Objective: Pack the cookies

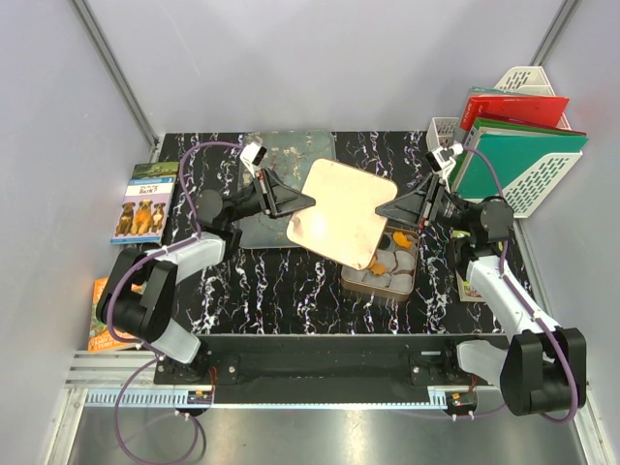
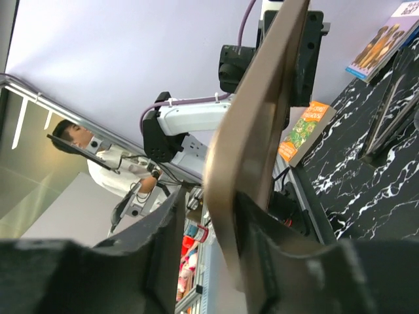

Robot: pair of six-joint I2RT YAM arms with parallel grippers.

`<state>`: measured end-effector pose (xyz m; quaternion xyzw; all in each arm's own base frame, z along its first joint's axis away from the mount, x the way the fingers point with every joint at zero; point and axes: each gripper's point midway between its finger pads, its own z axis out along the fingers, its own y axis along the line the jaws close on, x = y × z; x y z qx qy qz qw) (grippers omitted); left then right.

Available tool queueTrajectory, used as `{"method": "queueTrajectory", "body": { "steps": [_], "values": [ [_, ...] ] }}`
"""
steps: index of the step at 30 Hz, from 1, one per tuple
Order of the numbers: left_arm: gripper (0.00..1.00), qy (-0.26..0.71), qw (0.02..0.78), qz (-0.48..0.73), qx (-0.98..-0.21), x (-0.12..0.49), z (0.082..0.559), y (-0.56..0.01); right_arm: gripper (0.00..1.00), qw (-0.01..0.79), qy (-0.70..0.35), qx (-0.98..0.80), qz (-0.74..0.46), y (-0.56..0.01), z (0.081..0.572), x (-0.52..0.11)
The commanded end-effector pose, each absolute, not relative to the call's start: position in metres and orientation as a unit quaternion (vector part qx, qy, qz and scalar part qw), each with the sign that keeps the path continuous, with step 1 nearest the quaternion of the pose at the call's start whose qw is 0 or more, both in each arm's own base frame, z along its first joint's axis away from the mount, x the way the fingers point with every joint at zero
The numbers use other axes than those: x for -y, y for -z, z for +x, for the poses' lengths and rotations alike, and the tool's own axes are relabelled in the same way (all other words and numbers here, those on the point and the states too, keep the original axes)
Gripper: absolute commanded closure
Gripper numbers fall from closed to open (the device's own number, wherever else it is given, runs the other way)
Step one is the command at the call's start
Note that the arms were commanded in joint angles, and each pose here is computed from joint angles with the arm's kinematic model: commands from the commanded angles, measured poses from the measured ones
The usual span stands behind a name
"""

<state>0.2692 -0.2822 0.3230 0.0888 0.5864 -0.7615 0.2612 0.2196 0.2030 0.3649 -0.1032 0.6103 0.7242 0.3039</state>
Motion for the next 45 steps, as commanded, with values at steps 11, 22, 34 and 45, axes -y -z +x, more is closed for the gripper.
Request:
{"method": "queueTrajectory", "body": {
  "steps": [11, 22, 34, 45],
  "values": [
    [0.96, 0.767, 0.362, 0.218, -0.484, 0.279, 0.243, -0.361, 0.0, 0.38, -0.634, -0.672, -0.049, -0.363, 0.247, -0.197],
    [1.0, 0.783, 0.345, 0.192, -0.48, 0.302, 0.252, -0.354, 0.0, 0.508, -0.243, -0.8, 0.209, -0.302, 0.304, -0.075],
    [1.0, 0.787, 0.36, 0.105, -0.489, 0.343, 0.264, -0.323, 0.0, 0.545, -0.174, -0.782, 0.248, -0.301, 0.286, -0.041],
    [1.0, 0.73, 0.39, 0.016, -0.561, 0.388, 0.284, -0.268, 0.0, 0.557, -0.176, -0.771, 0.253, -0.299, 0.273, -0.037]
  ]
}}
